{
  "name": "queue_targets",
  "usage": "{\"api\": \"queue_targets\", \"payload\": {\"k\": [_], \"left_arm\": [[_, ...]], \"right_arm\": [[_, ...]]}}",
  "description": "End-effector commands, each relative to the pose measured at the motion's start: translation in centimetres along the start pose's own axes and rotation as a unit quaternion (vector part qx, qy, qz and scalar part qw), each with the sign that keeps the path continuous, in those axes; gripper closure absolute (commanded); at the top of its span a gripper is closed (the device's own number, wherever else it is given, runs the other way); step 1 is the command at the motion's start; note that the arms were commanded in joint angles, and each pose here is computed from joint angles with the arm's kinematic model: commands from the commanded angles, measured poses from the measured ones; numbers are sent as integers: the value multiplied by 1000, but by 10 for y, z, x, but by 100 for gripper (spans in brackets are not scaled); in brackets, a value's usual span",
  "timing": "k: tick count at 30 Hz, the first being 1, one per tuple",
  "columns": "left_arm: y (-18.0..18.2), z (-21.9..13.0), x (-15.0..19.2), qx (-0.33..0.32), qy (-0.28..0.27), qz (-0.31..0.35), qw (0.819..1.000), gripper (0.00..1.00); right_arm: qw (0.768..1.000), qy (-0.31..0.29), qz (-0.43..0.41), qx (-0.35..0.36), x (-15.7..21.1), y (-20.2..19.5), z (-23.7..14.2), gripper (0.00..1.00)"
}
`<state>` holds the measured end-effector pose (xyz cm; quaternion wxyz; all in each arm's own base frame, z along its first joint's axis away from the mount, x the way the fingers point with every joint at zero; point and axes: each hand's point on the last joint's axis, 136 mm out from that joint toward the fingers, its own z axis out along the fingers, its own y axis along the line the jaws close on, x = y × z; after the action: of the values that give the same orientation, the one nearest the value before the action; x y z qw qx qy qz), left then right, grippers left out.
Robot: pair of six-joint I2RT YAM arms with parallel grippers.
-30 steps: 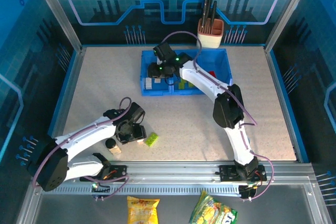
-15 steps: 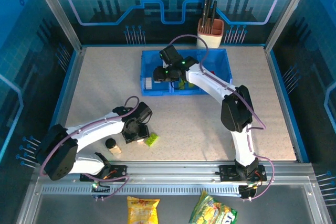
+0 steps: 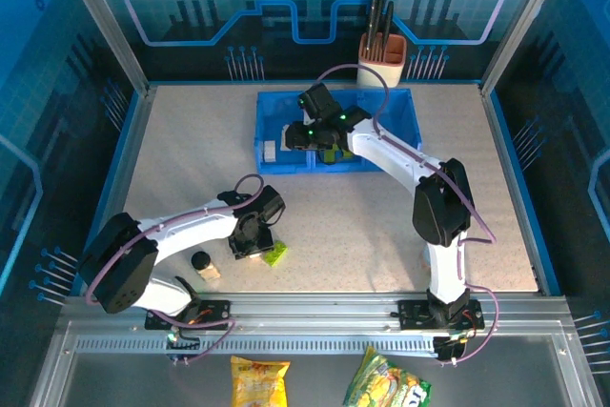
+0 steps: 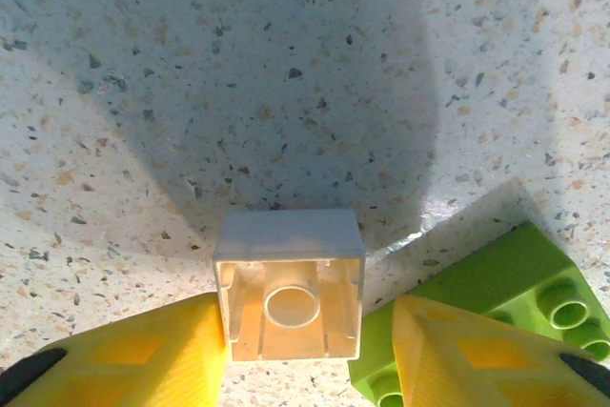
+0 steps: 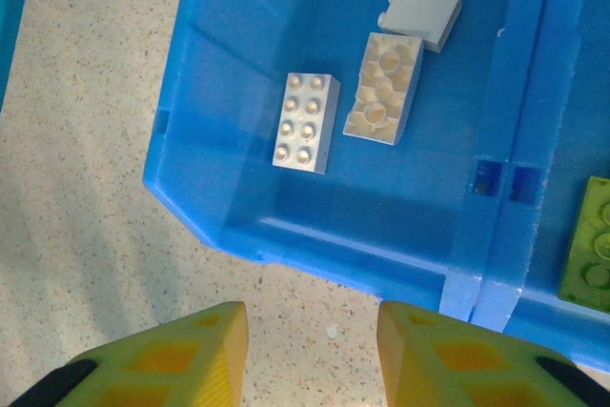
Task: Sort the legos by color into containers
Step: Pick up the lego from the middle-left of the table.
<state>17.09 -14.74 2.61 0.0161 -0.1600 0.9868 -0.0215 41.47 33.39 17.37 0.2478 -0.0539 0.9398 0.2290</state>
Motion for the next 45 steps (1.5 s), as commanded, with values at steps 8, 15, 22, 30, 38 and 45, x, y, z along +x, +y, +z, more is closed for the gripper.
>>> {"api": "queue_targets", "payload": {"k": [8, 15, 22, 30, 38, 45], "left_arm": [[3, 5, -1, -22, 1, 11, 1000, 55], [4, 6, -2, -26, -2, 14, 1000, 59], [4, -2, -5, -23, -11, 20, 999, 62], [0, -18, -11, -13, -30, 33, 999, 63], [-14, -39, -23, 0, -45, 58, 997, 63], [-27, -56, -39, 11, -62, 77, 995, 63]], "right_arm": [[1000, -29, 2, -3, -12, -1, -22, 59], [1000, -30, 3, 0, -12, -2, -23, 59], [999, -33, 3, 0, -14, -1, -26, 60], [999, -39, -1, 6, -15, -3, -37, 60], [999, -45, -5, 18, -10, -13, -52, 60], [999, -42, -11, 30, 2, -28, -68, 60]]}}
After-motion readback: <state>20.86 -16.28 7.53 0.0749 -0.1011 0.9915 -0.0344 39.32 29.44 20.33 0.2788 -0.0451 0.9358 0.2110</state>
